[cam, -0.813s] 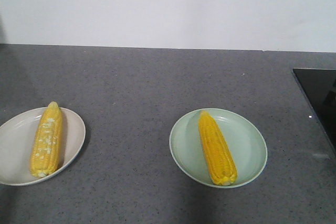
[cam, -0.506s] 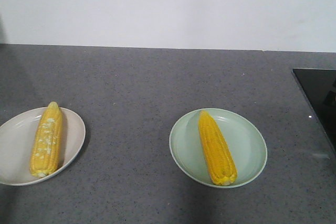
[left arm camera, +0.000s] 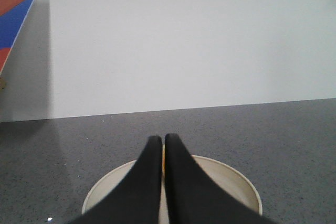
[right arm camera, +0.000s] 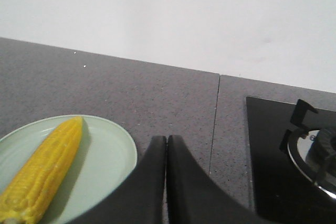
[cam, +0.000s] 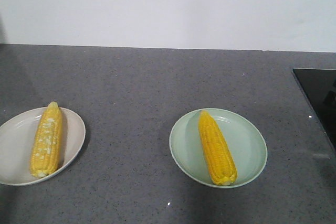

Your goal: Distribute corn equally

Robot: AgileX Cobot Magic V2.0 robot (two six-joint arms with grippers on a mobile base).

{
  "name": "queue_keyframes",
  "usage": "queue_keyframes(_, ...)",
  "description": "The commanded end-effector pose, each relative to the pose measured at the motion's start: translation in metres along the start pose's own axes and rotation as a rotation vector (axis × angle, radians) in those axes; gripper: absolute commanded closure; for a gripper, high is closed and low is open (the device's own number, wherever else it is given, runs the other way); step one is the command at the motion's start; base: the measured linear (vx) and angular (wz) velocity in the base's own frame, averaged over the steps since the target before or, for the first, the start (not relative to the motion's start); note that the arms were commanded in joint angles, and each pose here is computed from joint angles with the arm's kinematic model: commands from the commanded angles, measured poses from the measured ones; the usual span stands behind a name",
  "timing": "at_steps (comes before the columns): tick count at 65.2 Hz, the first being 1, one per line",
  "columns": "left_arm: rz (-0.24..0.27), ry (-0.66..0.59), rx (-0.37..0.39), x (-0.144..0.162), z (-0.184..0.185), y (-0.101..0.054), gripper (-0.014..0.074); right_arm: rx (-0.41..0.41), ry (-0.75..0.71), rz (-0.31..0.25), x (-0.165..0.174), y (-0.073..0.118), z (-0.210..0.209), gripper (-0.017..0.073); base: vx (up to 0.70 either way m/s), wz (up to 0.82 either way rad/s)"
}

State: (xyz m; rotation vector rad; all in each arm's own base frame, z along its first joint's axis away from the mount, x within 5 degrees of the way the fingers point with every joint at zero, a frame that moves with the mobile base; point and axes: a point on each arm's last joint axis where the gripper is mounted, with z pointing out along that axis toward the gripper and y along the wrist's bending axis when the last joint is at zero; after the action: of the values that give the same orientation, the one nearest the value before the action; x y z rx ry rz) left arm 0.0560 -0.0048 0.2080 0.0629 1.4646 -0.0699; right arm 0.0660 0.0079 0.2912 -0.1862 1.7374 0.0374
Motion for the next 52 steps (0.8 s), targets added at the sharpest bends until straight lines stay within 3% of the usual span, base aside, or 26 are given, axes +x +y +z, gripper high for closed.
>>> queue_keyframes(1, 0.000, -0.083, 0.000, -0.003, -0.001, 0.000, 0.0600, 0.053, -0.129, -0.001, -0.002, -0.003, -0.004, 0.0570, 0.00, 0.00)
queue_keyframes(52, 0.000, -0.082, 0.000, -0.003, -0.001, 0.000, 0.0600, 0.059, -0.338, 0.010, 0.076, 0.006, 0.002, 0.0570, 0.00, 0.00)
